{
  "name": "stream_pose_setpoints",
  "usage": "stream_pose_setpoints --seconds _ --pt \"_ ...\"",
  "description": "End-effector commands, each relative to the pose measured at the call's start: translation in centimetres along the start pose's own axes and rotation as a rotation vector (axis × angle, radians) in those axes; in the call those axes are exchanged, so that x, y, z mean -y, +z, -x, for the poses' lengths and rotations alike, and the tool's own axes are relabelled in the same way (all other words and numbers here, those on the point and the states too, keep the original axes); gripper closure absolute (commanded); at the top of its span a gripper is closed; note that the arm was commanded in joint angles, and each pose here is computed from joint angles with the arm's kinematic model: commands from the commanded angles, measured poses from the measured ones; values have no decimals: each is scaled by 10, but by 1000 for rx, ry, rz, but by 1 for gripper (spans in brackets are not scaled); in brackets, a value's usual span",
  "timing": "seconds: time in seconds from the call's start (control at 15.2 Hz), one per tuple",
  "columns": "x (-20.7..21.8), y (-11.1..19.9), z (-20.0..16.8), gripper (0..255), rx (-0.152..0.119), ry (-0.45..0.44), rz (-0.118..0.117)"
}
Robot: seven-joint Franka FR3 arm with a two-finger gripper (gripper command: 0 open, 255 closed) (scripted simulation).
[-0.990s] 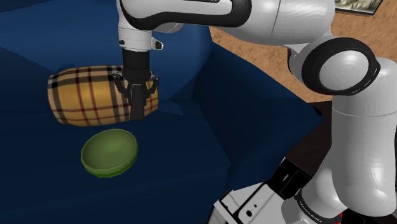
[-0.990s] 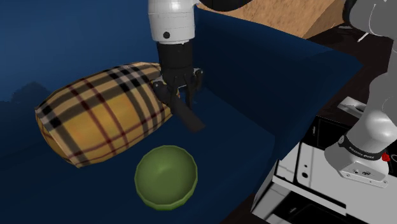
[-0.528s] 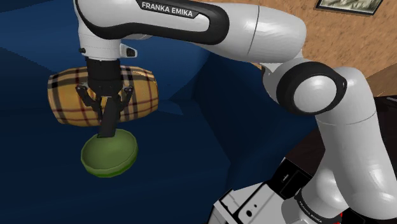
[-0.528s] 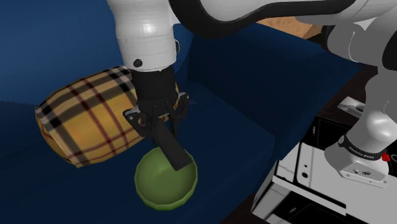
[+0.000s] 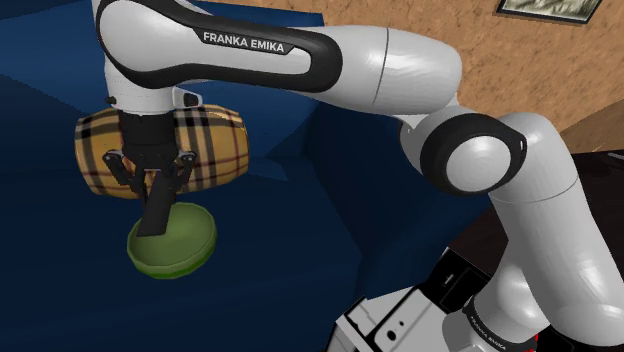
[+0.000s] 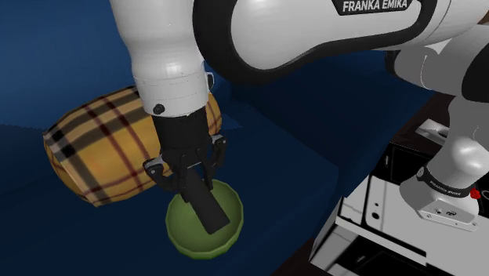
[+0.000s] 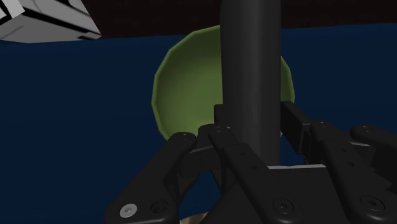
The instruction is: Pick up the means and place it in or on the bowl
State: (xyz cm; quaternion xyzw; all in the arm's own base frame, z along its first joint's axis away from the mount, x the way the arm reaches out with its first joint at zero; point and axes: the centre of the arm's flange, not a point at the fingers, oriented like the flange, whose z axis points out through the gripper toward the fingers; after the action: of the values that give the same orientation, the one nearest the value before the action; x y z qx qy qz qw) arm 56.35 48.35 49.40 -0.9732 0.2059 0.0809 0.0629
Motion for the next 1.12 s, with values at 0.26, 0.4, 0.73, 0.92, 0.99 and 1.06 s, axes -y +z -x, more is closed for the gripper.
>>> stream_pose_setpoints --seconds 0.26,0.4,0.73,0.92,0.99,1.06 --pt "-4 30 -5 255 0 0 -1" --pt "-4 30 -5 255 -1 0 -1" --pt "-4 30 -5 255 0 0 -1" --pt "-4 30 -5 0 0 0 -1" --pt "-4 30 -5 0 0 0 -1" --pt "-4 30 -5 0 0 0 -1"
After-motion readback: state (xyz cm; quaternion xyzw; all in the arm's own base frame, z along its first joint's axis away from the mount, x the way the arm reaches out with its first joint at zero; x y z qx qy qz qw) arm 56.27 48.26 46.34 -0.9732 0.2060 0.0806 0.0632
